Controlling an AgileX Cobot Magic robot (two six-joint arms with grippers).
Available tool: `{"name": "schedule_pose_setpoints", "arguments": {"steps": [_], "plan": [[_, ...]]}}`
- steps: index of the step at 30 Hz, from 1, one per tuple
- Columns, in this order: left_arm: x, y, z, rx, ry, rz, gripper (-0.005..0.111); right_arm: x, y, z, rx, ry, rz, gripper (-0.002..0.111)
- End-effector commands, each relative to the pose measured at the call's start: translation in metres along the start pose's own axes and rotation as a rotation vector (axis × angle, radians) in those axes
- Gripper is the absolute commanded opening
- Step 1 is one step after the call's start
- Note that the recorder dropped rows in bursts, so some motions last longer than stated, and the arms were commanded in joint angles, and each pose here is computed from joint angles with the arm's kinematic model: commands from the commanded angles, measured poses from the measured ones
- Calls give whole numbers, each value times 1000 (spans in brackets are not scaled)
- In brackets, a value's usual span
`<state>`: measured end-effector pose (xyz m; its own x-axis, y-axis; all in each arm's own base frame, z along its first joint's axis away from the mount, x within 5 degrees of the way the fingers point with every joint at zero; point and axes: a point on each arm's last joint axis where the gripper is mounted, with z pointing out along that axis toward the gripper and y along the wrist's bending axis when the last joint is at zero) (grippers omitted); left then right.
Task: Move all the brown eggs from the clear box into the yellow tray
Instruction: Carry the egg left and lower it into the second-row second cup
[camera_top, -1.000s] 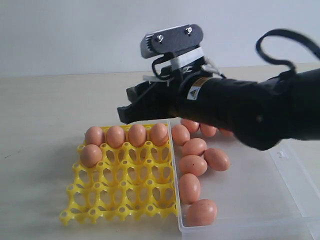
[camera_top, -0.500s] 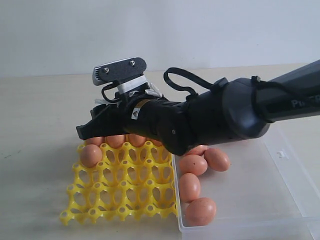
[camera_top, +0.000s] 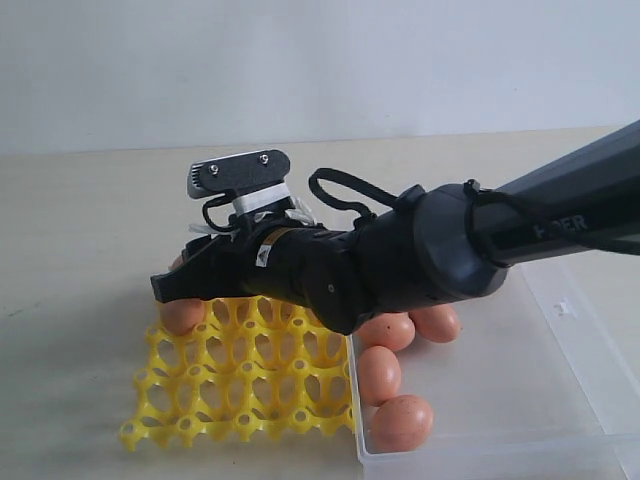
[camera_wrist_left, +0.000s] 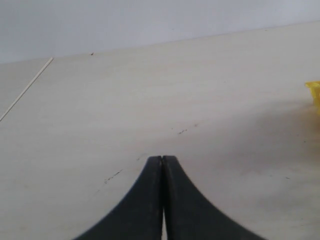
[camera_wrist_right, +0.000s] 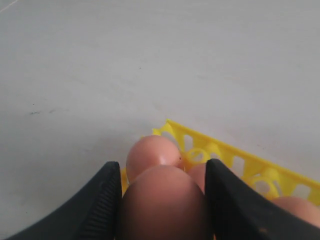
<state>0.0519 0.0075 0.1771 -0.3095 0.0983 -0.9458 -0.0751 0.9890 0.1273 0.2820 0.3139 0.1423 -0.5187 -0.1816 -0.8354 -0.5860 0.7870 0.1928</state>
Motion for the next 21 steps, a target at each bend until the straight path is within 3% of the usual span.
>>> {"name": "schedule_pose_setpoints", "arguments": {"steps": [1,21], "plan": [[-2,0,0,4,-13,-2,0,-2,2,1,-4,-12,8,0],[-2,0,0,4,-13,-2,0,4,1,4,-1,22,5,4]]}}
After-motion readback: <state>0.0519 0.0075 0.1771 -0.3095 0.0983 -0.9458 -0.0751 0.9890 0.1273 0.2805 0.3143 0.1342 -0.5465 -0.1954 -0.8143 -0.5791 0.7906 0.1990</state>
